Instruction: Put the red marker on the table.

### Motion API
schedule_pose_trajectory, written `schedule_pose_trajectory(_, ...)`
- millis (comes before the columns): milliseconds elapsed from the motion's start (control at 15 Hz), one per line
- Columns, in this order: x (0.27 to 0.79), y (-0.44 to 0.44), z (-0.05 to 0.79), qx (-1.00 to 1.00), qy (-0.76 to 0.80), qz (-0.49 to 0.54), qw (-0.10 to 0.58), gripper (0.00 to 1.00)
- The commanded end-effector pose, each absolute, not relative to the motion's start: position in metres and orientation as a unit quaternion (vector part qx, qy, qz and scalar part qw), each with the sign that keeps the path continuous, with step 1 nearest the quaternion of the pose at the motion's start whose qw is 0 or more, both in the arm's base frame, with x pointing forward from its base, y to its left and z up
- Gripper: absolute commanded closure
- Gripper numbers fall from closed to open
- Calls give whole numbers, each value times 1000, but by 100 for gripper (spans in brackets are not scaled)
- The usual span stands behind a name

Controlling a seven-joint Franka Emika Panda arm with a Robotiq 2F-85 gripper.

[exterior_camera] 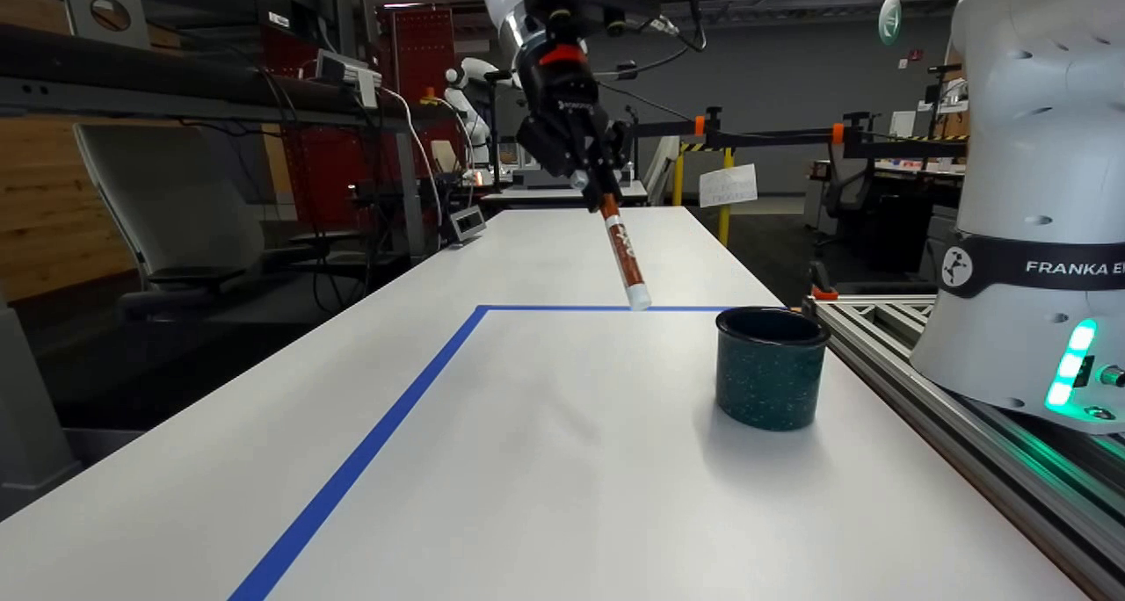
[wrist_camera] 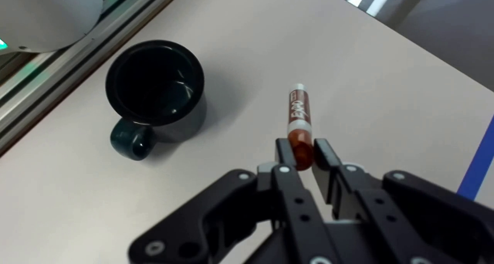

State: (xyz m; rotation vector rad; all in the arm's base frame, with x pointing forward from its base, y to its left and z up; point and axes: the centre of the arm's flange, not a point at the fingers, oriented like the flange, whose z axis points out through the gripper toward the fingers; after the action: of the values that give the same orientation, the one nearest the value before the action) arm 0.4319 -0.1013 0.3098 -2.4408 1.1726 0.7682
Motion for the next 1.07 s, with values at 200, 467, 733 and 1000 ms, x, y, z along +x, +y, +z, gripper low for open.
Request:
schedule_pose_trajectory(200,443,-119,221,-859,406,234,204,95)
schedule_pose_trajectory(467,441,-129,178,-868,399,229,186,95)
schedule_pose_trajectory(733,438,-136,149,-878,394,220,157,95)
schedule_pose_trajectory(1000,438,-130,151,-893,395,176,123,95)
